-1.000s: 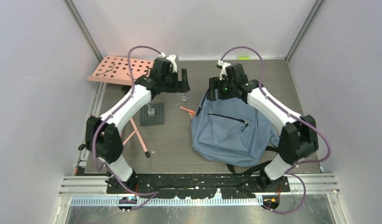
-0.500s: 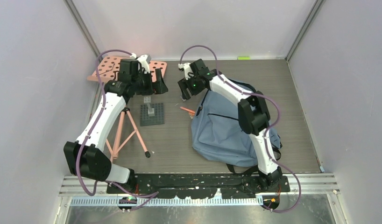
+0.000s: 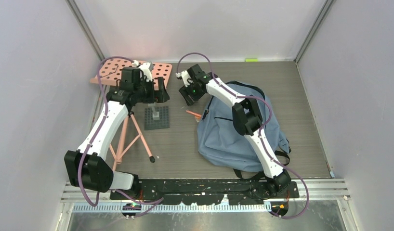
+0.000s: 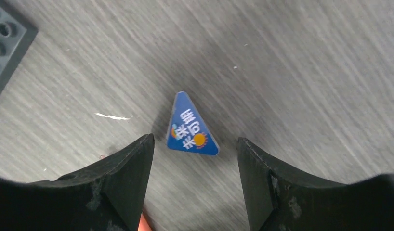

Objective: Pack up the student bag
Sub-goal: Pick up the personal item from the center of the board.

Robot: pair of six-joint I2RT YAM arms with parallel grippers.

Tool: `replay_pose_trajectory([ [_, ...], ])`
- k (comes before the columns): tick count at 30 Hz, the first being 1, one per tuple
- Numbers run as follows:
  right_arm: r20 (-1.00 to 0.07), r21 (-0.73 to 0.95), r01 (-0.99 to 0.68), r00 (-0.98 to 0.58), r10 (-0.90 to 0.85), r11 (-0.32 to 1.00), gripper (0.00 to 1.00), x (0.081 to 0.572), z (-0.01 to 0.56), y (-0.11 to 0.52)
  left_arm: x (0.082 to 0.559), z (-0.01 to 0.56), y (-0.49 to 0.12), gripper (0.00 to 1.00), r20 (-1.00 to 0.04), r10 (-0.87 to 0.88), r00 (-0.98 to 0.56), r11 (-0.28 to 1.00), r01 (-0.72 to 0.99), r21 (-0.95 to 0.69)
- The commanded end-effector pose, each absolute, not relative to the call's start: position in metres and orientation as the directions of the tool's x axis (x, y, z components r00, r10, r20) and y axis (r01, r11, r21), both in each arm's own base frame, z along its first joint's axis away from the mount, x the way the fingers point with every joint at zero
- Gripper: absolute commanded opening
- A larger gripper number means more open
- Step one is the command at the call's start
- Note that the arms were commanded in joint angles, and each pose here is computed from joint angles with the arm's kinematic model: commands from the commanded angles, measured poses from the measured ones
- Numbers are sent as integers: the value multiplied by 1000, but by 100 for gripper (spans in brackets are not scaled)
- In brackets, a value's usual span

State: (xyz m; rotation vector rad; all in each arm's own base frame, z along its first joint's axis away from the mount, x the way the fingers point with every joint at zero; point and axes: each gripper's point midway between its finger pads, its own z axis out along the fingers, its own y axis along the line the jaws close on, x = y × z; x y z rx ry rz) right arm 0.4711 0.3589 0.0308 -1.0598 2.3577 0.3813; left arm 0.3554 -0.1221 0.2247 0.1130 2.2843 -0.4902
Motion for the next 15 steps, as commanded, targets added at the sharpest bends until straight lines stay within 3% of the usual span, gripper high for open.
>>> replay_pose_trajectory([
  [1,-578,-52,-763,-504,-642,645,69,487,39,355,363,242,-119,90,-771,-93,-630,913,255,-318],
  [15,-538,-70,-816,-454,-710,574,42,472,19,370,363,236,-117,90,-750,-122,-650,901,244,-358],
])
